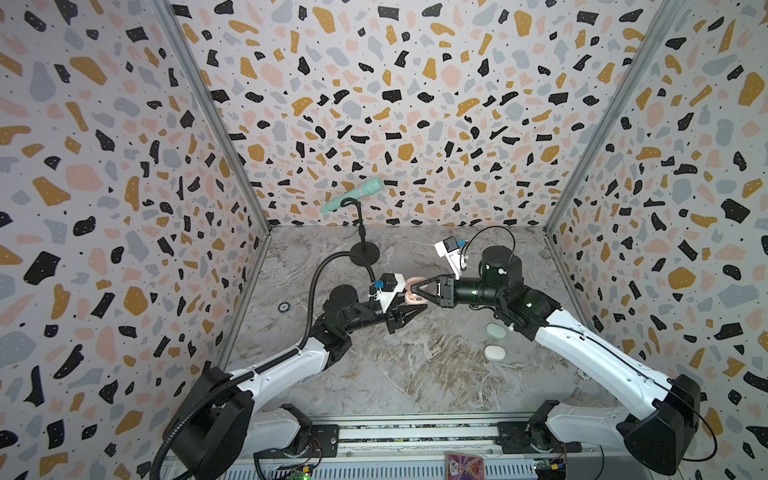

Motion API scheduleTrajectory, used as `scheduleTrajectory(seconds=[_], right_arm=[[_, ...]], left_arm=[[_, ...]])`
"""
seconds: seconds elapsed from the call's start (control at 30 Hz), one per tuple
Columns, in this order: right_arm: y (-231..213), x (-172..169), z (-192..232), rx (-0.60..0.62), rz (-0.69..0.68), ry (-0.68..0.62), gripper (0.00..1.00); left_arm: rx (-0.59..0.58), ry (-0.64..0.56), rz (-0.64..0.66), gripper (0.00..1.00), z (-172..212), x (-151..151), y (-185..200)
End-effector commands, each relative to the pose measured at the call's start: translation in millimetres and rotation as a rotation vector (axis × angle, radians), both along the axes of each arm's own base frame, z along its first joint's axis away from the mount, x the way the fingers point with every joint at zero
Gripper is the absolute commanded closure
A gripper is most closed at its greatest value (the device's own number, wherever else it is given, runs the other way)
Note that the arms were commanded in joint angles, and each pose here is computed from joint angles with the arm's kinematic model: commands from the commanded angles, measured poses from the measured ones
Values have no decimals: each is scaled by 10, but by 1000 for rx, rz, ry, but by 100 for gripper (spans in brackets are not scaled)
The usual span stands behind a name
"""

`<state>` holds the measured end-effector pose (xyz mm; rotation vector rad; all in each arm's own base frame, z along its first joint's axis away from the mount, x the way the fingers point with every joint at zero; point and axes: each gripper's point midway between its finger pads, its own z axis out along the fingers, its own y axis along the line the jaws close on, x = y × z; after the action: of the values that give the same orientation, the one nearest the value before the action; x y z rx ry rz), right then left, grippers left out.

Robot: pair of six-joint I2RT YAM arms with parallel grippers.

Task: Insert the wireless bluetooth earbuds into the charging case
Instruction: 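Lift and carry the pink earbud to the case in the left gripper, then lower the pink earbud into the empty case slot with the right gripper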

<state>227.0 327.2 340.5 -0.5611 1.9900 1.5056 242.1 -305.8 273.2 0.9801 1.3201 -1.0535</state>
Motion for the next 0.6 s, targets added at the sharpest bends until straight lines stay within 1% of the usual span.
scheduleTrajectory(seconds=[0.0,0.57], right_arm=[[11,16,89,28,-11,-33,85],[77,-6,-66,5,-7,-18,84]], left_arm=[[-65,-105,-24,66,342,-69,-7],[-68,-108,-24,66,377,-83,3]])
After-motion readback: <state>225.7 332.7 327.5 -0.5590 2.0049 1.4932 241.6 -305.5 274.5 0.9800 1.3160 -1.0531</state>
